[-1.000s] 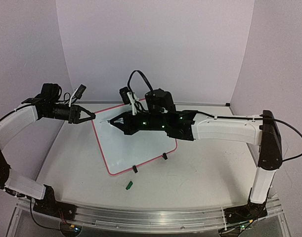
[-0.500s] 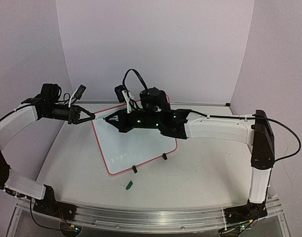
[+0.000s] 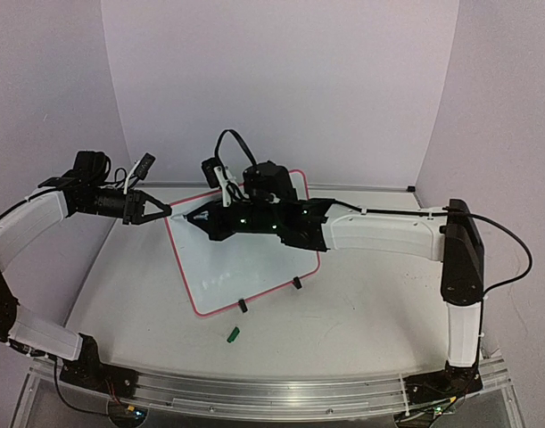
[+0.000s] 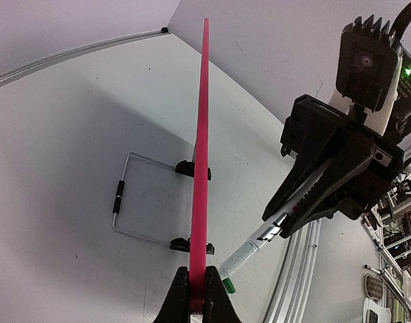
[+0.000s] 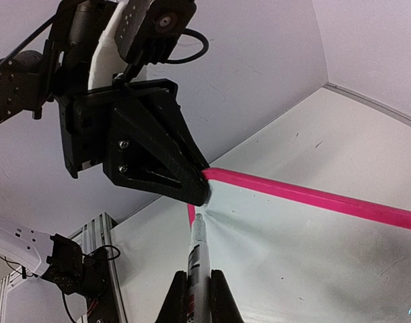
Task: Write a sentence on the whiteboard
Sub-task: Write on the whiteboard with the whiteboard marker without the cap.
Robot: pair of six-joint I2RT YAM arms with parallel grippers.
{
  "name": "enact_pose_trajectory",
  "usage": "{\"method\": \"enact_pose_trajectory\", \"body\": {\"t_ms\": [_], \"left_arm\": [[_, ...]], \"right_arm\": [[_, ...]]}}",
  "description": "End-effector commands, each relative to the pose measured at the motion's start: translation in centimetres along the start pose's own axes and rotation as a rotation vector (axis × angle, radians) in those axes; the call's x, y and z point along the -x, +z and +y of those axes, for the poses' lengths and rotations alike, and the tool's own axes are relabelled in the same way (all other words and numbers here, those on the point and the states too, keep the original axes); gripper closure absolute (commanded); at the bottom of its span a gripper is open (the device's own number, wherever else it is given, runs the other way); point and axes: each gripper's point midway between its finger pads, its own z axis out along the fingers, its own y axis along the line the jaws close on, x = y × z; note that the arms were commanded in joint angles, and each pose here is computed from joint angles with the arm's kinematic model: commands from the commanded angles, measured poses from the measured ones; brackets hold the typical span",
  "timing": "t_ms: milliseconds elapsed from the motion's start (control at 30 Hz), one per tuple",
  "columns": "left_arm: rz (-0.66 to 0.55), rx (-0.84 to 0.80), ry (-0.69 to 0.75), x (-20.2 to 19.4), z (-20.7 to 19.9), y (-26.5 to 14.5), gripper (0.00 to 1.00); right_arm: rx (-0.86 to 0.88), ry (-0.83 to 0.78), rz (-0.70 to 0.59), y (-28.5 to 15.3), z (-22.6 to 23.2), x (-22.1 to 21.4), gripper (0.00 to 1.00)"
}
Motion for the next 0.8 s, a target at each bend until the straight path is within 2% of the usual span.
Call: {"method": "enact_pose_trajectory", "body": {"t_ms": [0,333,767], "left_arm": [[-0.018,-0.006,0.035,0.5,-0.9,-0.6,1.0],[-0.02,-0.007,0.038,0.6,-1.0,-0.7,1.0],[-0.019,-0.006,0.039,0.5,-1.0,-0.7,1.0]], "right_arm": [[-0.023,-0.022,-0.048,0.3,0.1,1.7,1.0],[-0.069,-0.02,-0.028,0.4,-0.9,0.7,1.0],[-0.103,0.006,0.041,-1.1,-2.0,-2.6,1.0]]}}
